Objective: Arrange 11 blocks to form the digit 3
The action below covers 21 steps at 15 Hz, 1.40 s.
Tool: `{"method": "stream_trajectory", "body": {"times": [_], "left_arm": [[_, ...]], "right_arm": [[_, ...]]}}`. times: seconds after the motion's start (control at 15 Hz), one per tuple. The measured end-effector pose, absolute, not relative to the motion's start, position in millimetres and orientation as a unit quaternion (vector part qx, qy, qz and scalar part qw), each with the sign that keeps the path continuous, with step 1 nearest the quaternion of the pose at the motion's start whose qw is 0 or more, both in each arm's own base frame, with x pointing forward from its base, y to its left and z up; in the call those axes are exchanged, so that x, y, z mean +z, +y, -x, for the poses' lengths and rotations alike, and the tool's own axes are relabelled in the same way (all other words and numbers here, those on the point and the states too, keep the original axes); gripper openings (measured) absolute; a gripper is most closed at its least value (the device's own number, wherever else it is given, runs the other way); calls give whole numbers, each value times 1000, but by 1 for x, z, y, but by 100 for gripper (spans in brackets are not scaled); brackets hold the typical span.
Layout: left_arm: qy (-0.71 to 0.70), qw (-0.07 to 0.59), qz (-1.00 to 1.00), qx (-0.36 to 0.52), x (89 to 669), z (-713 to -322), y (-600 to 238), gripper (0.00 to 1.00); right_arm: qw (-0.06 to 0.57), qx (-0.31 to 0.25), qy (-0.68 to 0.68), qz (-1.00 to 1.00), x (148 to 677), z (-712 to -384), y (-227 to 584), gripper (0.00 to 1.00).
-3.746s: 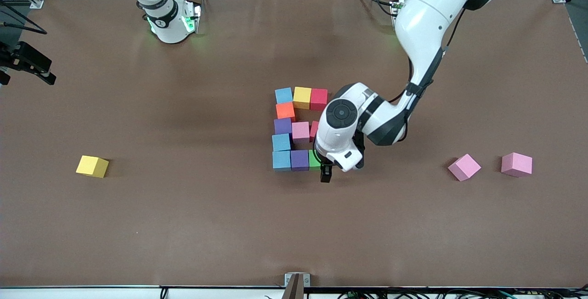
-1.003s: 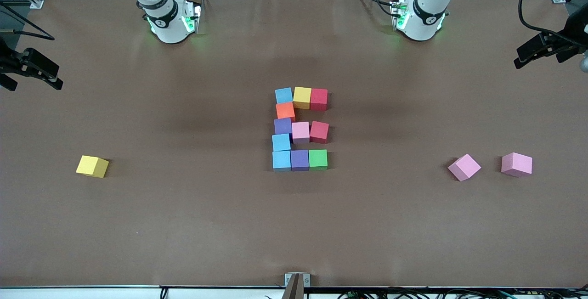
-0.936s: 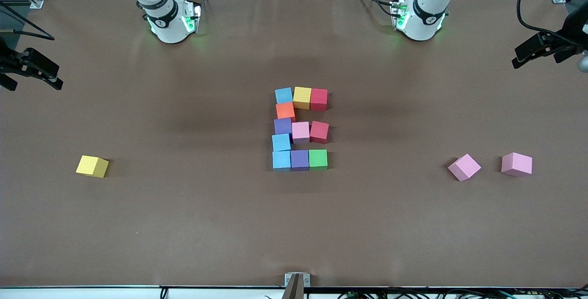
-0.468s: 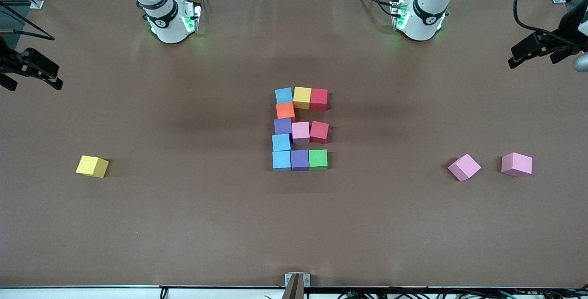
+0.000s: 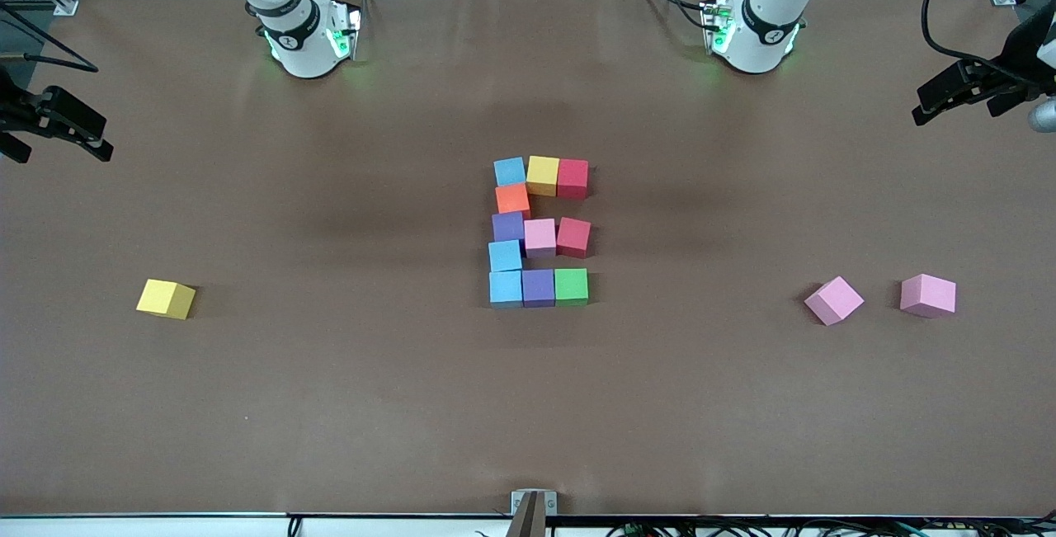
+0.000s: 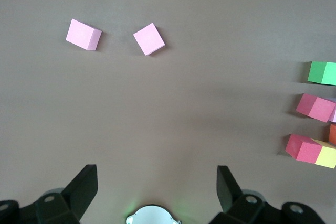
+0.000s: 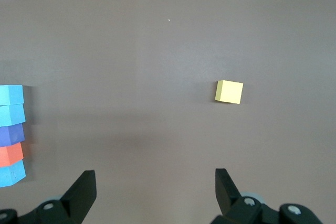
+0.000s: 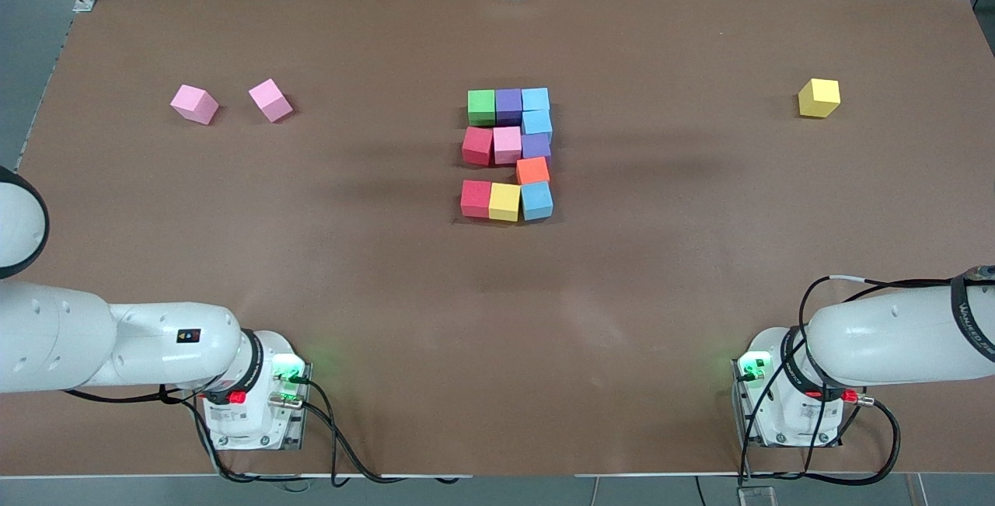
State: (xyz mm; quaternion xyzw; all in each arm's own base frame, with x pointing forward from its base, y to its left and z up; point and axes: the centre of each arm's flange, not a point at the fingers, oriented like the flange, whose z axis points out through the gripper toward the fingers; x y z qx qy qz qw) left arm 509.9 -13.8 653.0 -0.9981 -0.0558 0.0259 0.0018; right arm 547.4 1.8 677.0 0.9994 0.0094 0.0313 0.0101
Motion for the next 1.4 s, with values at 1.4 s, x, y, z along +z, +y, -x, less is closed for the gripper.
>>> {"method": "stream_trajectory", "body": {"times": [1.4], "left_arm": [[-33, 0, 999, 10, 664, -519, -12, 100]], "right_arm": [[10, 31, 9, -999, 677, -548, 1, 100]]}}
